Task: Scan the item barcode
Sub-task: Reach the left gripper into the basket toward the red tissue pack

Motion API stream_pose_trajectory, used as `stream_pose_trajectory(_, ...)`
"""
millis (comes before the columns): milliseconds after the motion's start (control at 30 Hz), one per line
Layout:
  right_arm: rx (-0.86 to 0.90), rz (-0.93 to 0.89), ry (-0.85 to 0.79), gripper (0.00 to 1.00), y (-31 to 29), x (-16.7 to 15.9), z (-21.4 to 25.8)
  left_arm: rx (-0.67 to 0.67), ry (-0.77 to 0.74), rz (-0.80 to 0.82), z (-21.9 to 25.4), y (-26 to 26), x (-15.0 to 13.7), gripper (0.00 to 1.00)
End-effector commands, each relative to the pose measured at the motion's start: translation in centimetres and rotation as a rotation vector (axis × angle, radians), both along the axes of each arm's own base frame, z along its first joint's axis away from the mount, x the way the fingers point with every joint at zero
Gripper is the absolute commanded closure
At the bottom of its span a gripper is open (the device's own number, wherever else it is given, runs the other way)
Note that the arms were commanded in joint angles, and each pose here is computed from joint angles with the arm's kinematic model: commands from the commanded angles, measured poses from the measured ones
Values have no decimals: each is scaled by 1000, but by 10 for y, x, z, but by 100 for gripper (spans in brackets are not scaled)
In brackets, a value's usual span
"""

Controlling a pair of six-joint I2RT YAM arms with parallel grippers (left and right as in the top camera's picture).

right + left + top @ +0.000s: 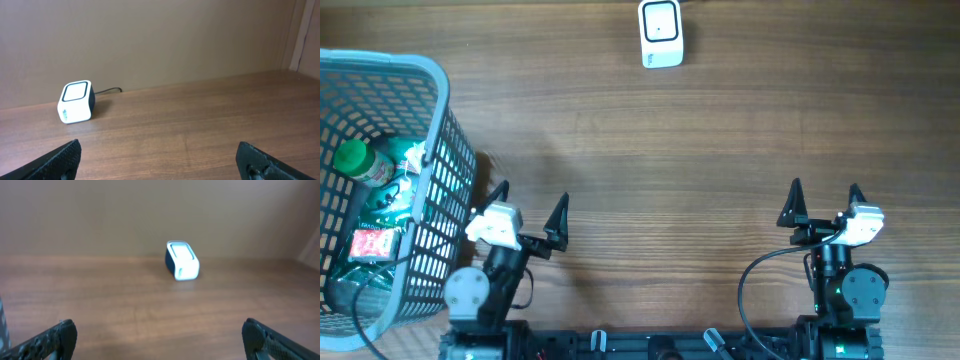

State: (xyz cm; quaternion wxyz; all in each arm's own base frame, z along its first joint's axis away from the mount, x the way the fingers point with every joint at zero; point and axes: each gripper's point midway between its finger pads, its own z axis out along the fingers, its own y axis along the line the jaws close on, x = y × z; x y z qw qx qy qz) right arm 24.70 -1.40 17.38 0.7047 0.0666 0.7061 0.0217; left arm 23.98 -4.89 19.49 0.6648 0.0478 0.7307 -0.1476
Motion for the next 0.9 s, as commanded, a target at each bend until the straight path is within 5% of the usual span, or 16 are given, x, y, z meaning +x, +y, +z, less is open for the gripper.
stream_pose_trajectory(0,-20,13,-11,0,2,0,3,-7,-15,-50,85,-8,-2,0)
stream_pose_trajectory(167,-20,13,-11,0,2,0,3,-54,255,-192,176,-32,-11,0)
stream_pose_trajectory(300,-20,13,-11,0,2,0,3,-128,259,-224,202,-39,-6,0)
stream_pose_trajectory(367,-20,13,-11,1,2,0,3,-218,249,-58,225,-16,4,0)
stream_pose_trajectory(467,-20,13,-11,0,2,0,3,-355,236,412,260,59,14,0)
stream_pose_trajectory(567,-21,13,-9,0,2,0,2,-319,241,715,284,108,18,0)
stream_pose_trajectory(700,-21,13,-8,0,2,0,2,-384,416,1092,237,167,23,0)
stream_pose_trajectory(867,-20,13,-9,0,2,0,2,-602,759,1249,155,218,18,0)
